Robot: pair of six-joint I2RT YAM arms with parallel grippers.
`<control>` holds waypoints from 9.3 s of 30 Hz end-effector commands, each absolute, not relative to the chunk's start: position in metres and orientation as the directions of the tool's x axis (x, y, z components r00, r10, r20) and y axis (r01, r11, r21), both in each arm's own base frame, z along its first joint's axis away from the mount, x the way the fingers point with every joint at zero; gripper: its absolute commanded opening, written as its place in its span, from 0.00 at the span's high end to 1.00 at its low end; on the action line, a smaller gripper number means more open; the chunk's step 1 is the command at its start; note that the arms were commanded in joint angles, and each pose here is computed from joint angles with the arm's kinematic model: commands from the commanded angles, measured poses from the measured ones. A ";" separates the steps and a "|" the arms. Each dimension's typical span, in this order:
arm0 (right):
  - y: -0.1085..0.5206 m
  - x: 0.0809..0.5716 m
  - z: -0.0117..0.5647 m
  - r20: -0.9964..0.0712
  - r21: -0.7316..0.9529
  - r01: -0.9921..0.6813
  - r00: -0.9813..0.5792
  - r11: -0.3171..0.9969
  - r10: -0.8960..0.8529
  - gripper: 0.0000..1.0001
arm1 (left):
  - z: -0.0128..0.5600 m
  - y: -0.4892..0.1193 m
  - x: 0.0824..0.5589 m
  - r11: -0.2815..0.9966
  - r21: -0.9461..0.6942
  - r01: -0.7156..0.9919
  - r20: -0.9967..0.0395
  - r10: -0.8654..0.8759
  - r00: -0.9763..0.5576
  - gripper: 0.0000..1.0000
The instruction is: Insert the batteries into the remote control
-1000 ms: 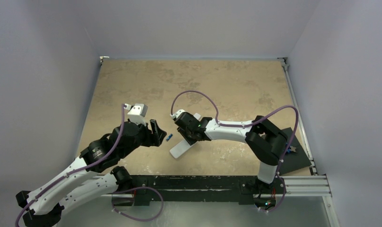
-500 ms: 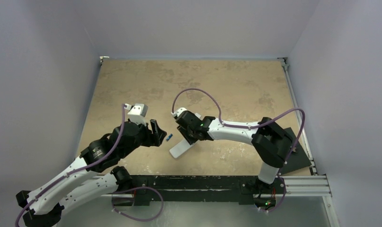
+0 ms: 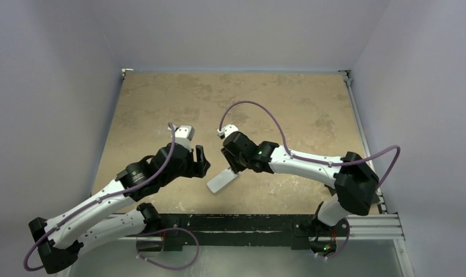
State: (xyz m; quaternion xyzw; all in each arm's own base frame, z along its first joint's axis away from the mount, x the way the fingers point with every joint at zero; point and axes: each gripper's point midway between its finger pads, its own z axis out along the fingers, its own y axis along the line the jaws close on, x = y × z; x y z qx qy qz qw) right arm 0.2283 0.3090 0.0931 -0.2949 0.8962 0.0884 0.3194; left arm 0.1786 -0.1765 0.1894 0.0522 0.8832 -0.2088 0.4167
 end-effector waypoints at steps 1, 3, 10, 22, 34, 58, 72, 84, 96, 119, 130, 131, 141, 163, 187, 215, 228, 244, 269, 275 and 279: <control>0.298 0.220 0.102 -0.643 0.026 -0.531 -0.658 0.847 -0.393 0.59 | 0.181 -0.195 0.183 0.893 -0.336 0.298 -0.747 -0.060 -0.663 0.35; 0.295 0.215 0.102 -0.644 0.054 -0.522 -0.670 0.851 -0.370 0.60 | 0.173 -0.200 0.185 0.895 -0.333 0.299 -0.736 -0.048 -0.675 0.39; 0.286 0.201 0.101 -0.650 0.125 -0.497 -0.695 0.859 -0.307 0.63 | 0.149 -0.216 0.192 0.894 -0.336 0.295 -0.710 -0.035 -0.703 0.60; 0.275 0.186 0.106 -0.670 0.192 -0.500 -0.696 0.845 -0.259 0.65 | 0.098 -0.225 0.211 0.937 -0.261 0.232 -0.661 0.002 -0.750 1.00; 0.275 0.178 0.110 -0.681 0.255 -0.503 -0.700 0.826 -0.217 0.65 | 0.045 -0.208 0.227 0.965 -0.223 0.135 -0.601 -0.027 -0.799 1.00; 0.285 0.188 0.100 -0.642 0.347 -0.335 -0.766 0.876 -0.038 0.65 | 0.005 -0.214 0.207 0.960 -0.234 0.151 -0.493 0.017 -0.870 1.00; 0.285 0.197 0.100 -0.641 0.331 -0.282 -0.767 0.901 -0.005 0.64 | -0.003 -0.217 0.191 0.954 -0.259 0.154 -0.455 0.020 -0.890 1.00; 0.286 0.201 0.102 -0.644 0.325 -0.262 -0.765 0.909 0.010 0.62 | -0.009 -0.222 0.173 0.946 -0.285 0.152 -0.428 0.016 -0.904 1.00; 0.289 0.203 0.100 -0.639 0.318 -0.270 -0.769 0.909 -0.005 0.62 | -0.011 -0.223 0.155 0.941 -0.308 0.142 -0.407 0.005 -0.914 1.00; 0.297 0.219 0.095 -0.635 0.292 -0.277 -0.772 0.915 -0.031 0.62 | 0.008 -0.220 0.152 0.949 -0.269 0.167 -0.451 0.030 -0.892 1.00; 0.304 0.225 0.085 -0.617 0.295 -0.258 -0.787 0.920 -0.023 0.63 | 0.016 -0.221 0.187 0.959 -0.230 0.169 -0.488 0.036 -0.872 1.00; 0.305 0.226 0.085 -0.618 0.296 -0.255 -0.786 0.920 -0.019 0.63 | 0.016 -0.219 0.191 0.959 -0.233 0.163 -0.489 0.029 -0.872 1.00; 0.306 0.231 0.083 -0.613 0.309 -0.232 -0.790 0.923 0.007 0.65 | 0.018 -0.228 0.213 0.936 -0.309 0.168 -0.478 0.000 -0.878 1.00; 0.311 0.231 0.071 -0.586 0.342 -0.203 -0.810 0.917 0.039 0.68 | 0.013 -0.245 0.225 0.922 -0.342 0.181 -0.461 0.003 -0.887 1.00; 0.305 0.230 0.061 -0.569 0.313 -0.179 -0.822 0.933 0.034 0.72 | 0.012 -0.250 0.221 0.911 -0.368 0.188 -0.445 0.004 -0.895 1.00; 0.306 0.230 0.054 -0.561 0.296 -0.177 -0.828 0.939 0.021 0.77 | 0.009 -0.254 0.219 0.905 -0.379 0.194 -0.433 0.013 -0.902 1.00; 0.309 0.232 0.054 -0.562 0.298 -0.190 -0.827 0.935 0.011 0.81 | 0.009 -0.257 0.219 0.900 -0.389 0.199 -0.427 0.016 -0.904 1.00; 0.317 0.225 0.043 -0.548 0.272 -0.225 -0.835 0.936 -0.041 0.86 | 0.013 -0.261 0.220 0.891 -0.405 0.207 -0.430 0.013 -0.903 1.00; 0.310 0.216 0.022 -0.543 0.022 -0.230 -0.820 0.973 -0.181 0.79 | 0.021 -0.259 0.217 0.886 -0.406 0.223 -0.444 0.022 -0.896 1.00; 0.306 0.218 0.030 -0.548 -0.001 -0.216 -0.816 0.976 -0.182 0.73 | 0.023 -0.254 0.218 0.895 -0.390 0.219 -0.454 0.020 -0.891 1.00; 0.306 0.221 0.044 -0.567 0.006 -0.203 -0.807 0.979 -0.164 0.72 | 0.026 -0.250 0.219 0.901 -0.376 0.217 -0.462 0.021 -0.887 1.00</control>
